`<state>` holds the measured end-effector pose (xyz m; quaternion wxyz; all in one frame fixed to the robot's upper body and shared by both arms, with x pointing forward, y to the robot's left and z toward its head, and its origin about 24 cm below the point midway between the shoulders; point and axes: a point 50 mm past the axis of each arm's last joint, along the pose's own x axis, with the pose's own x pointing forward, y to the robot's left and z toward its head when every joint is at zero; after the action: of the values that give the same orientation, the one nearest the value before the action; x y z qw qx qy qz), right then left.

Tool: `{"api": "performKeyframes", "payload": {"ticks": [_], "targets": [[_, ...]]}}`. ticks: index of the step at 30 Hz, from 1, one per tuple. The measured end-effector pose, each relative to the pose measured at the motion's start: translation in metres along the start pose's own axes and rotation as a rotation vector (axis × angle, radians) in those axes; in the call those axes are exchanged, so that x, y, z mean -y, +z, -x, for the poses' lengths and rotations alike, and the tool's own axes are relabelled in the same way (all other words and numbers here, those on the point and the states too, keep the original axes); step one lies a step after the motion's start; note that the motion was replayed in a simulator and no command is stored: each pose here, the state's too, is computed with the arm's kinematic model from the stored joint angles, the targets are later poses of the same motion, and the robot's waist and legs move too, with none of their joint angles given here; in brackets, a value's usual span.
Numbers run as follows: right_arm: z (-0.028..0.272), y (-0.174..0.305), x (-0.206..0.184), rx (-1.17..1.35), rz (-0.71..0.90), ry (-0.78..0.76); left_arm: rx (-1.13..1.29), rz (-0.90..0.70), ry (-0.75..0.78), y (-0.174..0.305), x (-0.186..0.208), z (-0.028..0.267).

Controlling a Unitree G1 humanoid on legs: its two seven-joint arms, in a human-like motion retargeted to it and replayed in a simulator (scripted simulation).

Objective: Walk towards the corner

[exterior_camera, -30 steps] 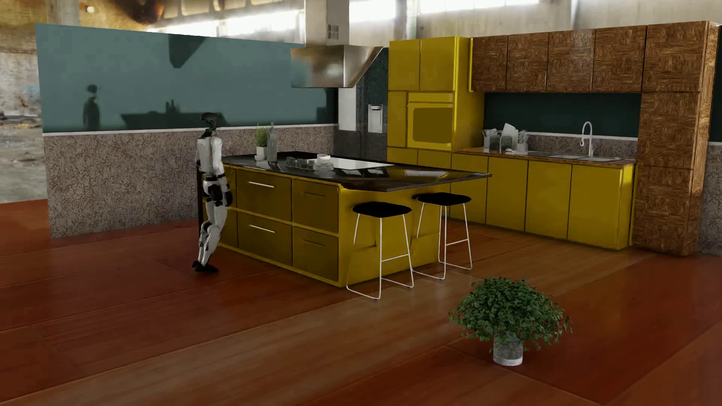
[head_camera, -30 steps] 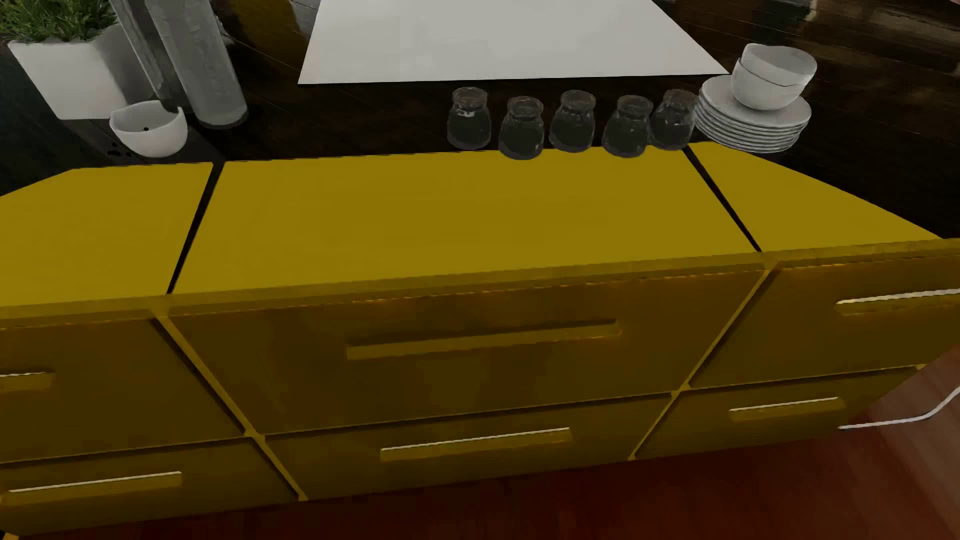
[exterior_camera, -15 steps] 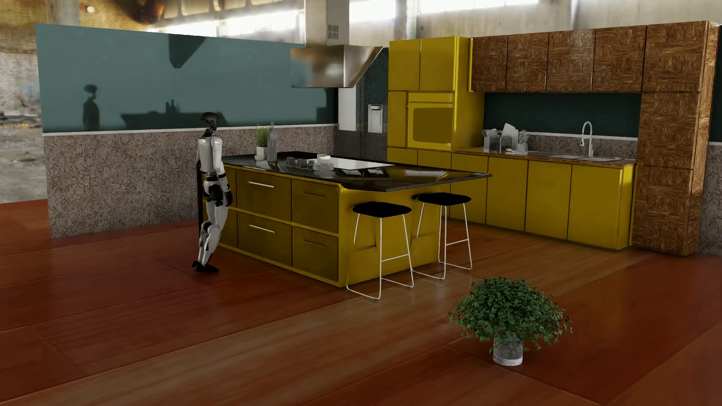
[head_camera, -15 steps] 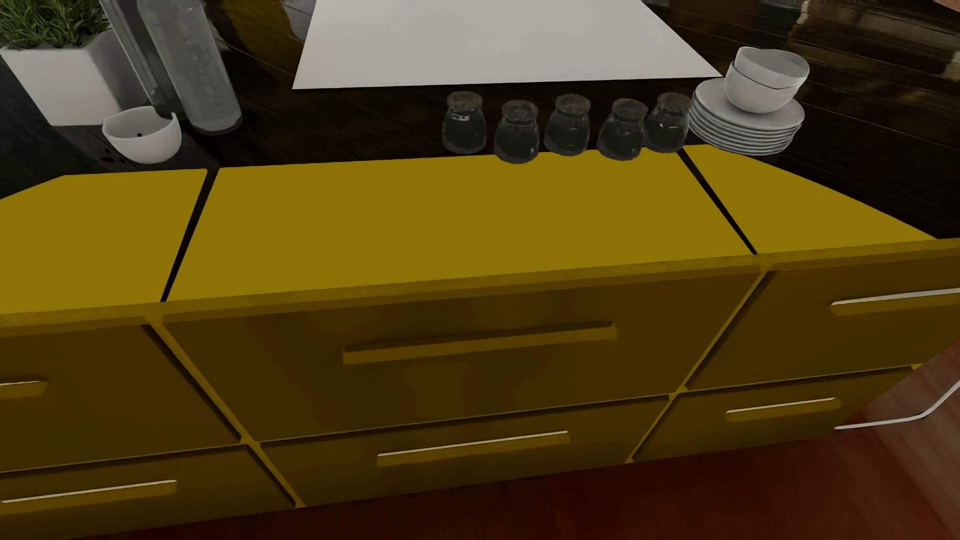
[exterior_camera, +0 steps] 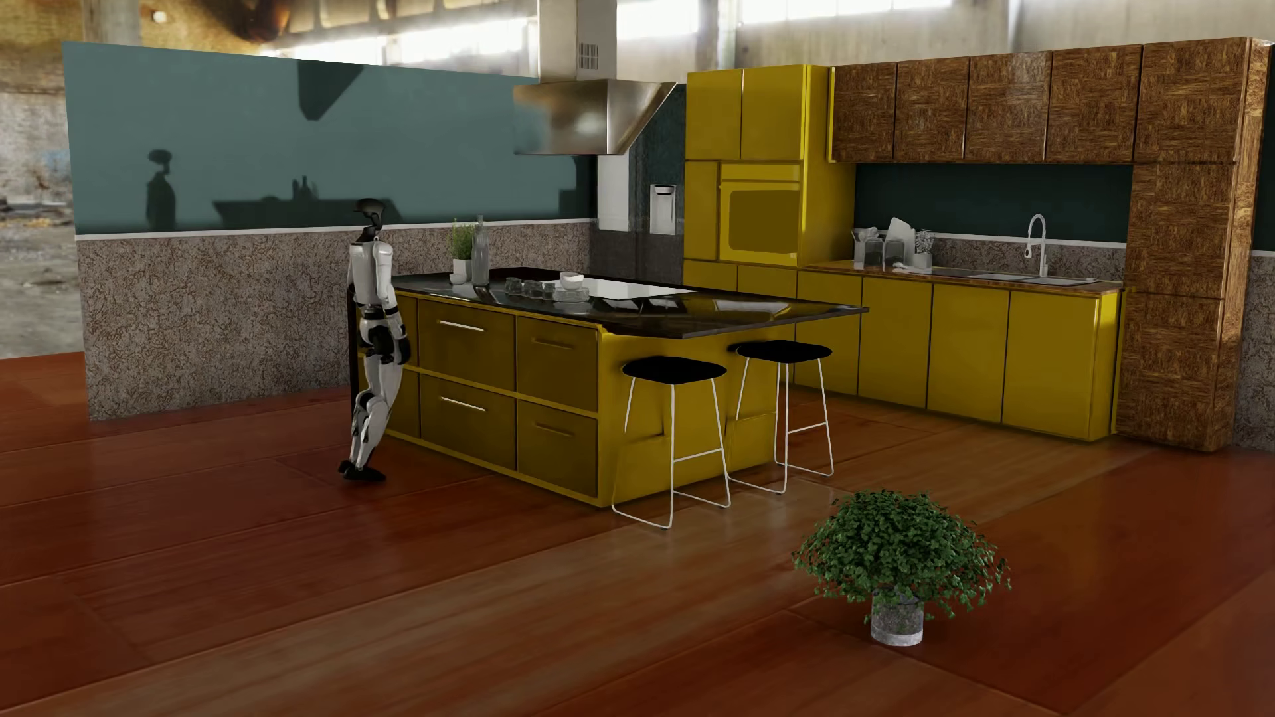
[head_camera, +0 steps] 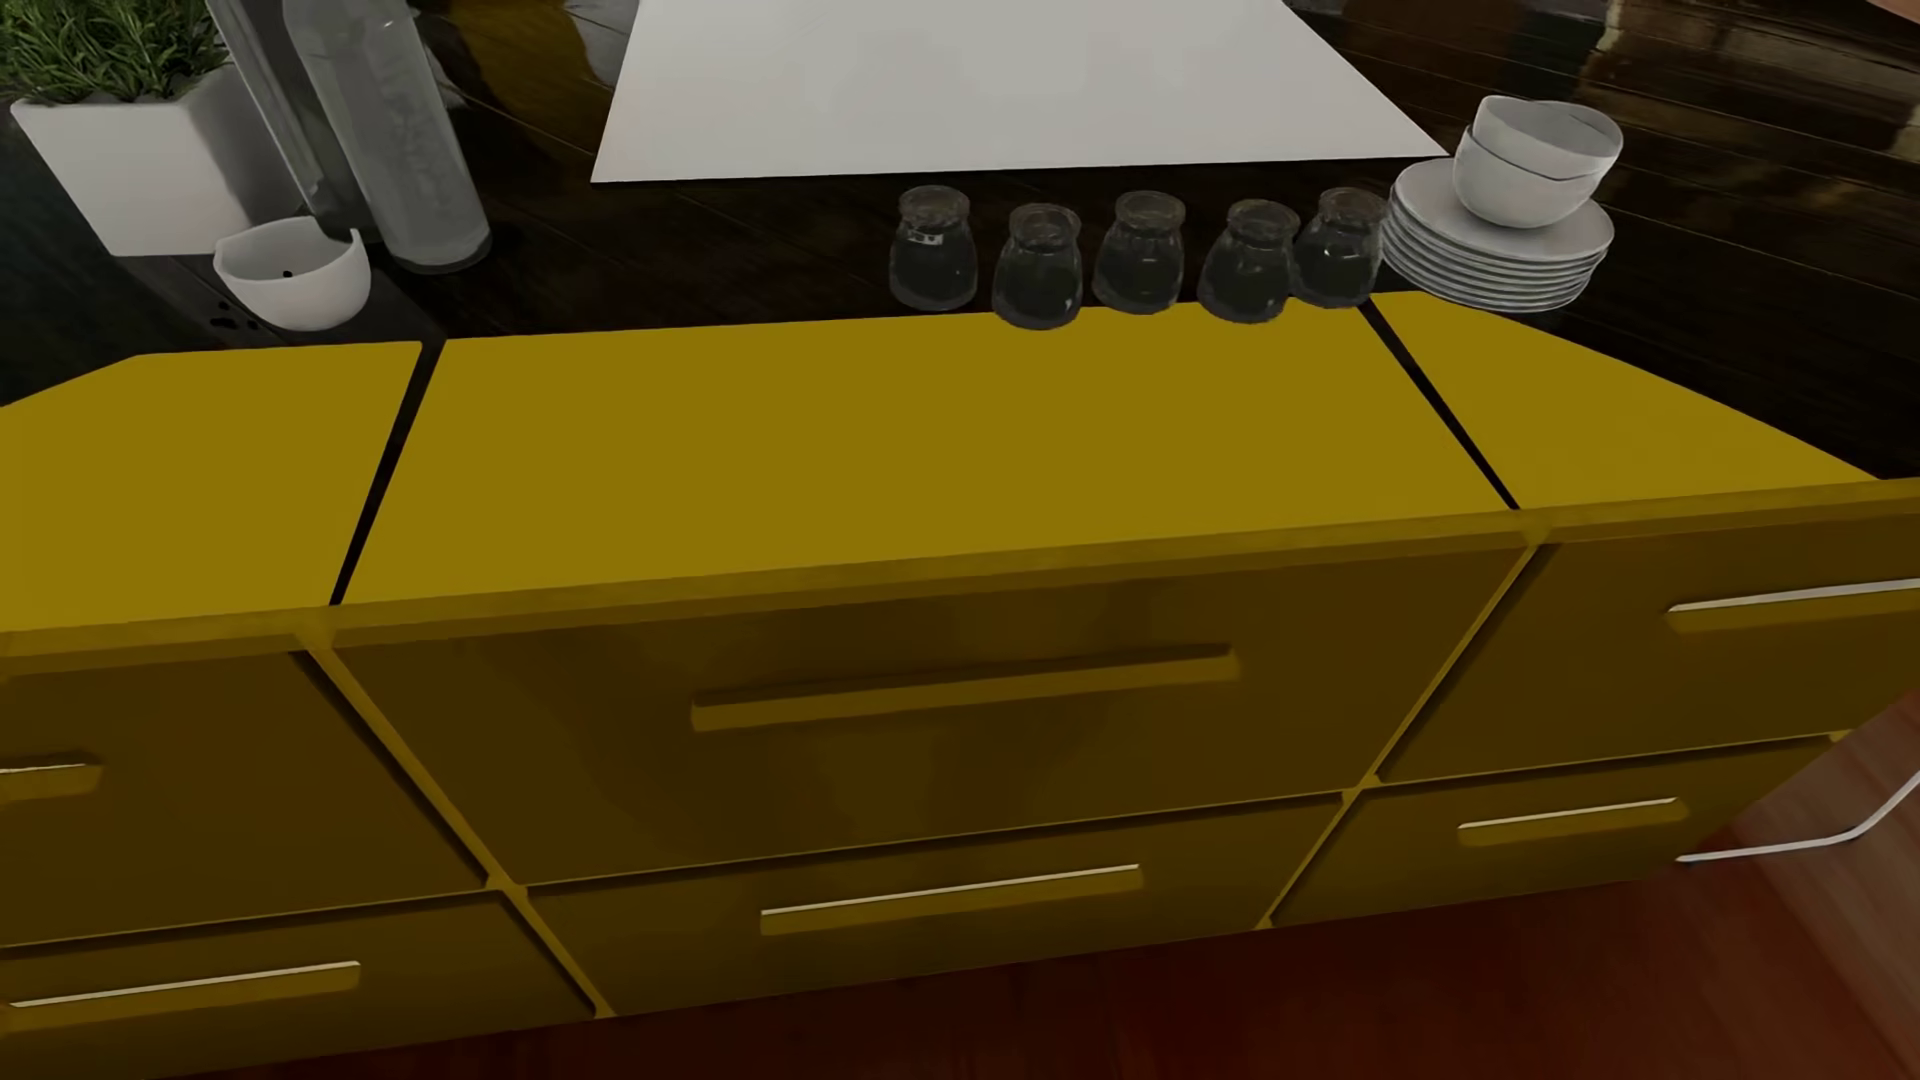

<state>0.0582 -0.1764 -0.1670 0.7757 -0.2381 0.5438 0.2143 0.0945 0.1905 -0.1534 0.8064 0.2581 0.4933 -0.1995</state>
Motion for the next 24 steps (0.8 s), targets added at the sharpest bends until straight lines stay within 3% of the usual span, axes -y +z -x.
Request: {"api": "performKeyframes", "payload": {"ticks": [24], "targets": [[-0.002,0.003,0.014,-0.007,0.063,-0.019,0.008,-0.052,-0.03,0.006,0.006,-0.003]]}}
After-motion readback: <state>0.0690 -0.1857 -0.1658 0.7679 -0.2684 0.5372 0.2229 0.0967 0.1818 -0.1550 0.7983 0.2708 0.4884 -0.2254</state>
